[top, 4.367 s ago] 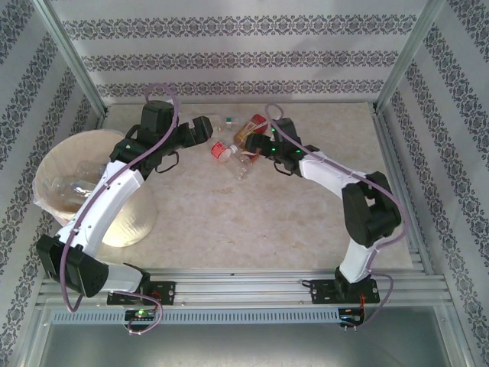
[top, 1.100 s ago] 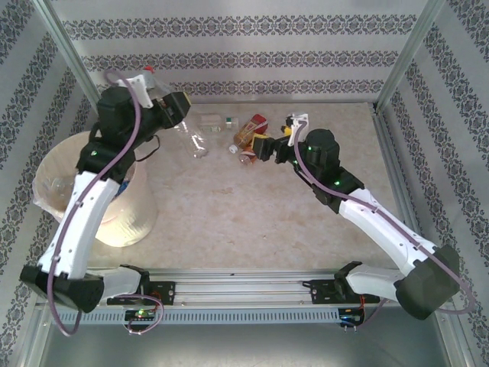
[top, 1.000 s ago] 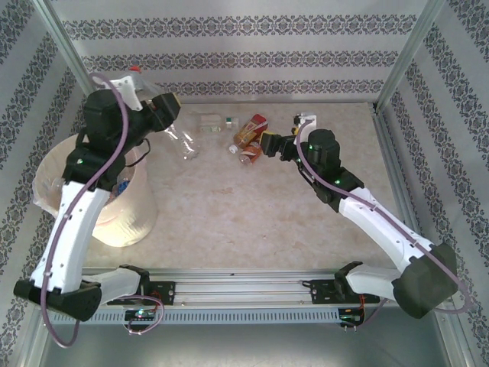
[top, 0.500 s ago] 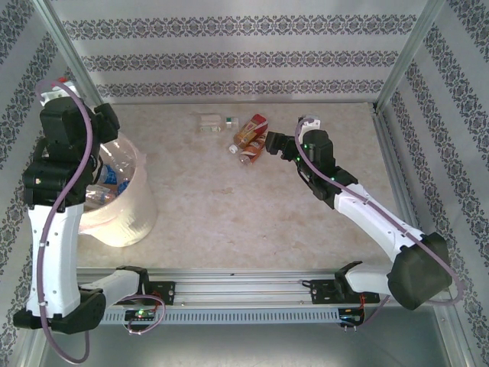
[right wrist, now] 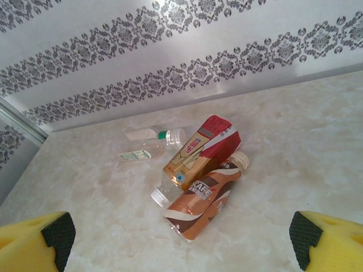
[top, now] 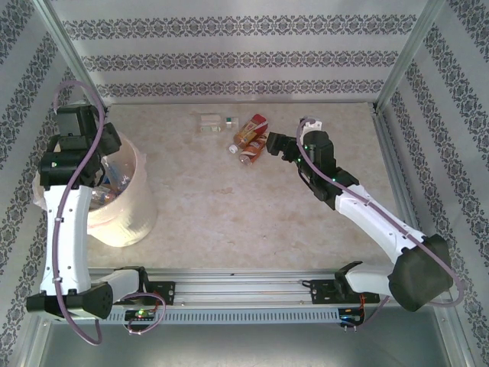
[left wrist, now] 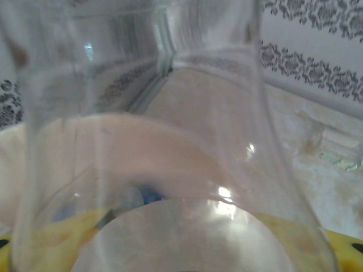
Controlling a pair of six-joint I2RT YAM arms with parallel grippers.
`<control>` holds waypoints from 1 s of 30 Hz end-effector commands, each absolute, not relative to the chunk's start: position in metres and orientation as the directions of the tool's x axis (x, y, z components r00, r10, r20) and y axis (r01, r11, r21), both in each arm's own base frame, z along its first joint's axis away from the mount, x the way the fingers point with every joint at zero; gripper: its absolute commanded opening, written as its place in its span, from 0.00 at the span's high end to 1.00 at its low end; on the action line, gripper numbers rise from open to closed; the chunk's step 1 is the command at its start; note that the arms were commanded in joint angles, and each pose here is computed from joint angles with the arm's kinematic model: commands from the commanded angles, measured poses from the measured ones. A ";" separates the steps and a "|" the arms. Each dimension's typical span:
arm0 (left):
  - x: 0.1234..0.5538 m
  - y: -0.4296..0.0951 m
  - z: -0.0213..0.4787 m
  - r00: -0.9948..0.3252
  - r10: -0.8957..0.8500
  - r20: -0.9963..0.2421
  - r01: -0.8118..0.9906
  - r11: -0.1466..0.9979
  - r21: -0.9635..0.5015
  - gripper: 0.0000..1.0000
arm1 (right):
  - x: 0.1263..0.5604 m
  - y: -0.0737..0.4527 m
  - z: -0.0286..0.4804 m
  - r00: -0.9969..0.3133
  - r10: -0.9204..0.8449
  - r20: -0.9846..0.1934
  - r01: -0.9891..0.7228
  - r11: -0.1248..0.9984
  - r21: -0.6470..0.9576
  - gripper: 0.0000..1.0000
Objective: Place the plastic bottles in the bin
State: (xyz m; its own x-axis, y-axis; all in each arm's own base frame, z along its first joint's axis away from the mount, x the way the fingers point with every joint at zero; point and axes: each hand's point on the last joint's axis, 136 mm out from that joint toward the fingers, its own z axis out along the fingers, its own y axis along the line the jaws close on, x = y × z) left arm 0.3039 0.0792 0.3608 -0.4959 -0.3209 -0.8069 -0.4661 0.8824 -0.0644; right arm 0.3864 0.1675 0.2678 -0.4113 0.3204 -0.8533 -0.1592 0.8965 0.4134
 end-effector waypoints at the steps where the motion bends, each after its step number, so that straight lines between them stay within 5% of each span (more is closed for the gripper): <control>1: 0.307 0.066 0.347 -0.530 -0.335 -0.779 -0.402 0.908 -0.116 0.36 | 0.384 0.156 0.273 -0.381 0.344 -0.858 -0.130 0.899 0.418 0.02; 10: 0.310 0.058 0.332 -0.575 -0.416 -0.705 -0.415 0.890 -0.187 0.06 | 0.388 0.159 0.269 -0.399 0.339 -0.852 -0.134 0.898 0.420 0.02; 26: 0.322 0.032 0.380 -0.487 -0.479 -0.730 -0.287 0.878 -0.384 0.01 | 0.393 0.167 0.258 -0.448 0.355 -0.821 -0.119 0.886 0.448 0.02; 30: 0.333 0.027 0.358 -0.530 -0.484 -0.697 -0.277 0.875 -0.397 0.00 | 0.394 0.169 0.255 -0.456 0.358 -0.815 -0.119 0.883 0.455 0.02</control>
State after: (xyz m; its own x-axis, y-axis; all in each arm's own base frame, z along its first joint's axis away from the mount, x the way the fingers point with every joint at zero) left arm 0.3230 0.0322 0.3594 -0.5359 -0.4569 -0.7100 -0.3046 0.8889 -0.3422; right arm 0.3887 0.1690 0.2460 -0.4638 0.3297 -0.8223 -0.1218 0.8956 0.4278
